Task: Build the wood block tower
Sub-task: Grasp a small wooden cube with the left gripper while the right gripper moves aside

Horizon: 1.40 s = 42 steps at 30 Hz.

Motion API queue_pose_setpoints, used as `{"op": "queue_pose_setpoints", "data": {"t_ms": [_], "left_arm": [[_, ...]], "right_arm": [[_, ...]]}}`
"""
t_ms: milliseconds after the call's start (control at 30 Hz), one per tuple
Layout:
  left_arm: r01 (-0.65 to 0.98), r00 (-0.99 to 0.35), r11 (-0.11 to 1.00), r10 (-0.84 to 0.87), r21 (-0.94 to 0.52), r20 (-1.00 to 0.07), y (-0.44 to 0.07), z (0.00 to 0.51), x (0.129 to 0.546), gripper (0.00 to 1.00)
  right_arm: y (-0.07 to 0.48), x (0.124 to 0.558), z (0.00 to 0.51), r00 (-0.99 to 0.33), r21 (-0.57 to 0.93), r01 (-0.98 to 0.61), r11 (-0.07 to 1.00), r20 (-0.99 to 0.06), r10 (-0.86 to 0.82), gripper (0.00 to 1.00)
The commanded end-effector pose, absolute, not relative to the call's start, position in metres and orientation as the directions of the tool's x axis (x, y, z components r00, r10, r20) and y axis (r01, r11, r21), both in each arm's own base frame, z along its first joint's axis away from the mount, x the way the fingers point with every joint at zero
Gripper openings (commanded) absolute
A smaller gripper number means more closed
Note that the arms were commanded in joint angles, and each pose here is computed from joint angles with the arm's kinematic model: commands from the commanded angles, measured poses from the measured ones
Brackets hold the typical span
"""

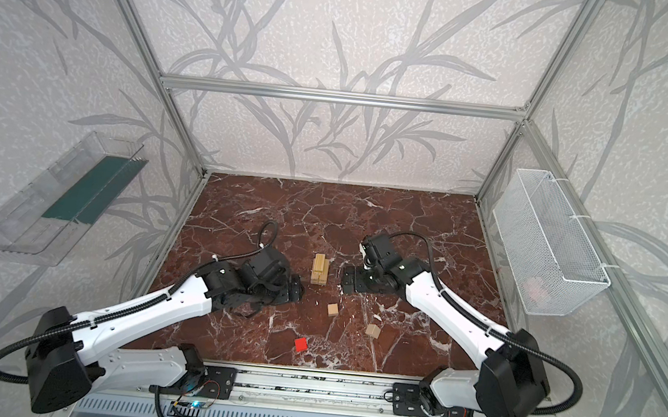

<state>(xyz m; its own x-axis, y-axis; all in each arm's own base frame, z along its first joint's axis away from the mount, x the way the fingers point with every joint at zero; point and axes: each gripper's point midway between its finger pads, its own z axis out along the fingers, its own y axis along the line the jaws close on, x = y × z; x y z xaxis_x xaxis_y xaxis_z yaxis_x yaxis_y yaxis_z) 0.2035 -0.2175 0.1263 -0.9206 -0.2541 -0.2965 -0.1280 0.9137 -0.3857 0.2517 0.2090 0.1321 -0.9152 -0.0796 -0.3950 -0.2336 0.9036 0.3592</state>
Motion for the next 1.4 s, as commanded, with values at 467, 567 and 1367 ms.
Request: {"op": "queue_pose_setpoints", "data": {"t_ms": [467, 567, 1367], "left_arm": [[-0.179, -0.94, 0.965, -0.225, -0.194, -0.255, -0.316, 0.075, 0.22, 0.85], [-0.202, -0.936, 0.969, -0.234, -0.145, -0.263, -0.315, 0.062, 0.225, 0.82], [-0.204, -0.963, 0.977, -0.213, -0.067, -0.168, -0.334, 0.013, 0.224, 0.5]], "right_arm": [[0.151, 0.257, 0.096, -0.932, 0.529, -0.106, 0.842, -0.349, 0.102, 0.99], [0.145, 0.261, 0.094, -0.93, 0.538, -0.085, 0.839, -0.345, 0.127, 0.99], [0.133, 0.269, 0.079, -0.945, 0.584, -0.018, 0.812, -0.275, 0.177, 0.99]]}}
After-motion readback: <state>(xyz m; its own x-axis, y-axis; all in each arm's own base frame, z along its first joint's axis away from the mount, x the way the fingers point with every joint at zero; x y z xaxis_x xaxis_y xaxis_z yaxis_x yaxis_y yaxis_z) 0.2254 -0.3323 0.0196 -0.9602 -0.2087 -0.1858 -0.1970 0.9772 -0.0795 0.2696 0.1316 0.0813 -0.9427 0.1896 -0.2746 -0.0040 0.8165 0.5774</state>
